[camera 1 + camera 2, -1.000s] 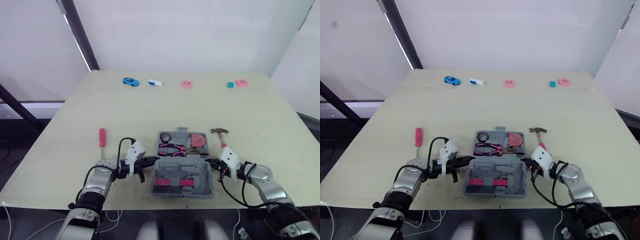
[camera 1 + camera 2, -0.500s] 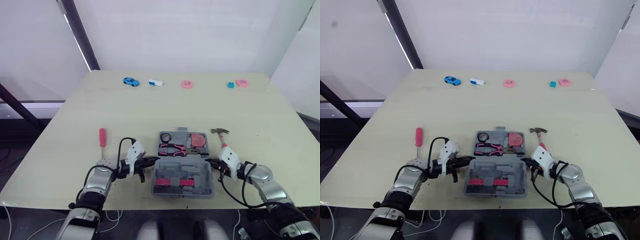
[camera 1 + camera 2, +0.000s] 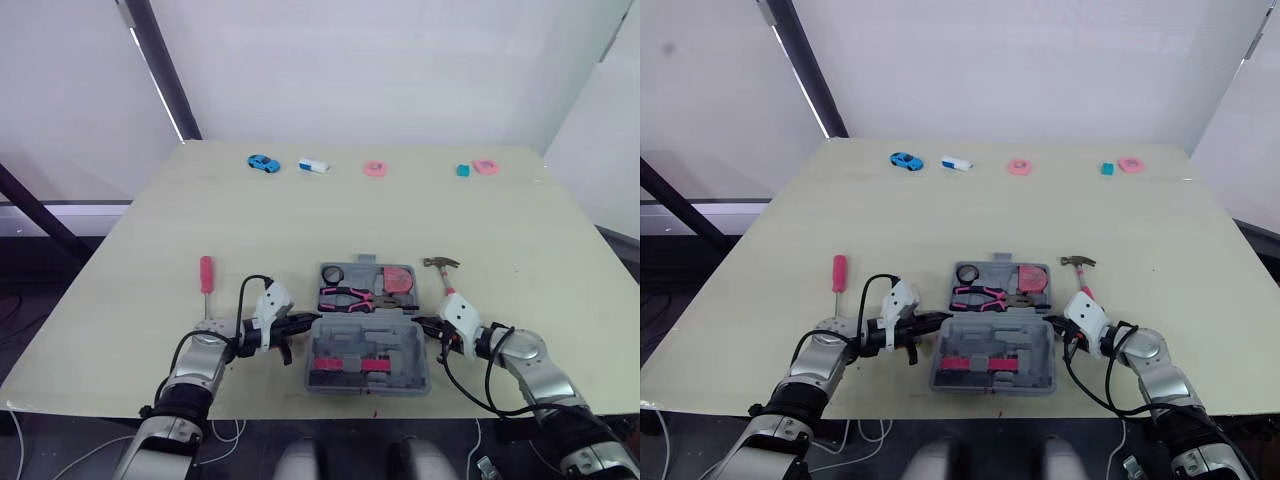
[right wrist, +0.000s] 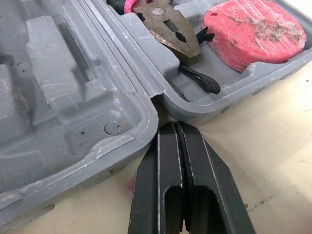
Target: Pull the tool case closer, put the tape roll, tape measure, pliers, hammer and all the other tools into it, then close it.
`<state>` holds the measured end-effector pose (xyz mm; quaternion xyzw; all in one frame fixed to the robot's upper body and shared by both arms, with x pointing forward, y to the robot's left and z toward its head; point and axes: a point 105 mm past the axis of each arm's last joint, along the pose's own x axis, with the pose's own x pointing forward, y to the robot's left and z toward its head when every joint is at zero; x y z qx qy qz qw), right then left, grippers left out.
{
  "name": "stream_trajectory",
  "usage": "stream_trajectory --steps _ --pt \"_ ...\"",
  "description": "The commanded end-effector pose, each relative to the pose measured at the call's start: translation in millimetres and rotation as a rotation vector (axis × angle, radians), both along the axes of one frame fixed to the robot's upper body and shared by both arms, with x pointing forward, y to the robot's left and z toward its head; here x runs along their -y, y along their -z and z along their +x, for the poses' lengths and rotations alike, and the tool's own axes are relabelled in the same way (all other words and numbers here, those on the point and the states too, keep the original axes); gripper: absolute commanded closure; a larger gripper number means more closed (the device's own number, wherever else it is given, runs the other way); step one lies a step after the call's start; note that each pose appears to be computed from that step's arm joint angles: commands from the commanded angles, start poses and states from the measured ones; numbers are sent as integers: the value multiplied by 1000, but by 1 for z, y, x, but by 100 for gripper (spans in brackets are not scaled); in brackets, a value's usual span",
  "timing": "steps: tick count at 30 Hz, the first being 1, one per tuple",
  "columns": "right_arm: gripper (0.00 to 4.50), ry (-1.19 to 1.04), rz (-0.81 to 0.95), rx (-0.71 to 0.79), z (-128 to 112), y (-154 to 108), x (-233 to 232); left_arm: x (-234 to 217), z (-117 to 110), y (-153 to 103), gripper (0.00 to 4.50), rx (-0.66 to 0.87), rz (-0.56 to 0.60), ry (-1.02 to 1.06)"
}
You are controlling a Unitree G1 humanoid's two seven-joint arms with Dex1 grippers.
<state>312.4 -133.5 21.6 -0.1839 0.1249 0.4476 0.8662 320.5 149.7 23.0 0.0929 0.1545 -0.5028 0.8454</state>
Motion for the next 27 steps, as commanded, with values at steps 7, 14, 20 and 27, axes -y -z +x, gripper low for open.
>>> stream_trajectory --steps 7,14,20,27 --pt "447 -35 25 50 1 -12 -8 29 -11 -6 450 15 -27 127" --pt "447 -41 28 43 -1 -11 -10 28 -11 -6 450 13 -22 123" --pt "447 -45 30 46 0 -11 -12 25 -9 -6 450 16 -17 112" --pt "447 -39 31 55 1 -13 -11 19 -7 -5 450 17 -7 100"
